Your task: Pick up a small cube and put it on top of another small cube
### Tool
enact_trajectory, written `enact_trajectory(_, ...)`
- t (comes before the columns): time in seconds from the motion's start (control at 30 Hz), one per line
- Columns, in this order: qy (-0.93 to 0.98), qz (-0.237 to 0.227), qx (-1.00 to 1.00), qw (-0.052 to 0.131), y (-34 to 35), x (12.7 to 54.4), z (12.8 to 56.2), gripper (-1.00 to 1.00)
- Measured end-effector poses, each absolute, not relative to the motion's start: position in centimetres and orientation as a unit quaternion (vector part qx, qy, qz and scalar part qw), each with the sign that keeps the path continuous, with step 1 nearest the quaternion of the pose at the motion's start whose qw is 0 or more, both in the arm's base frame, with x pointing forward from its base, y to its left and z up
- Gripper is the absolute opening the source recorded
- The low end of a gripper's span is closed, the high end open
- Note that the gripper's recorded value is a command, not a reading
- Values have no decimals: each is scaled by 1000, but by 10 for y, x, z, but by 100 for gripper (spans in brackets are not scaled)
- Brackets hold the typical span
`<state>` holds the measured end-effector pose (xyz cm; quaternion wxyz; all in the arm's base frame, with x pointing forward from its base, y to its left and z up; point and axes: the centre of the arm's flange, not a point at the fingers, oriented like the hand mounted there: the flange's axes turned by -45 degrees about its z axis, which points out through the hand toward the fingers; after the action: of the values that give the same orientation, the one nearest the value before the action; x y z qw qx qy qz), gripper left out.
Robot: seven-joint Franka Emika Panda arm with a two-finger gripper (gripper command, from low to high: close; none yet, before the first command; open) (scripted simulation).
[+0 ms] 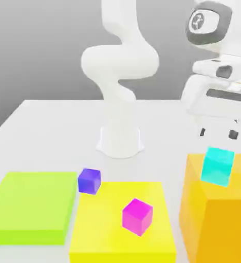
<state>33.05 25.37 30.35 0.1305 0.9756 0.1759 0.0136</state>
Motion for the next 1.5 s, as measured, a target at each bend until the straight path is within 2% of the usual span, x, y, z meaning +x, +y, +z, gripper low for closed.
enact_trajectory(0.07,166,1,979,117,256,319,274,0)
enact_trajectory(0.3,87,-29,995,47,248,284,195,0)
enact_trajectory(0.4,27,-9,1000,9,232,299,190,0)
enact_trajectory(0.5,14,0,1000,-2,232,305,177,0)
enact_trajectory(0.7,13,0,1000,-3,231,305,136,0)
enact_trajectory(0.73,13,0,1000,-2,230,304,130,-100)
enact_trajectory(0.97,14,1,1000,-2,230,304,129,-100)
enact_trajectory(1.27,13,1,1000,-2,230,305,186,-100)
enact_trajectory(1.33,19,-8,1000,11,235,298,194,-100)
enact_trajectory(1.5,34,-42,997,63,245,287,209,-100)
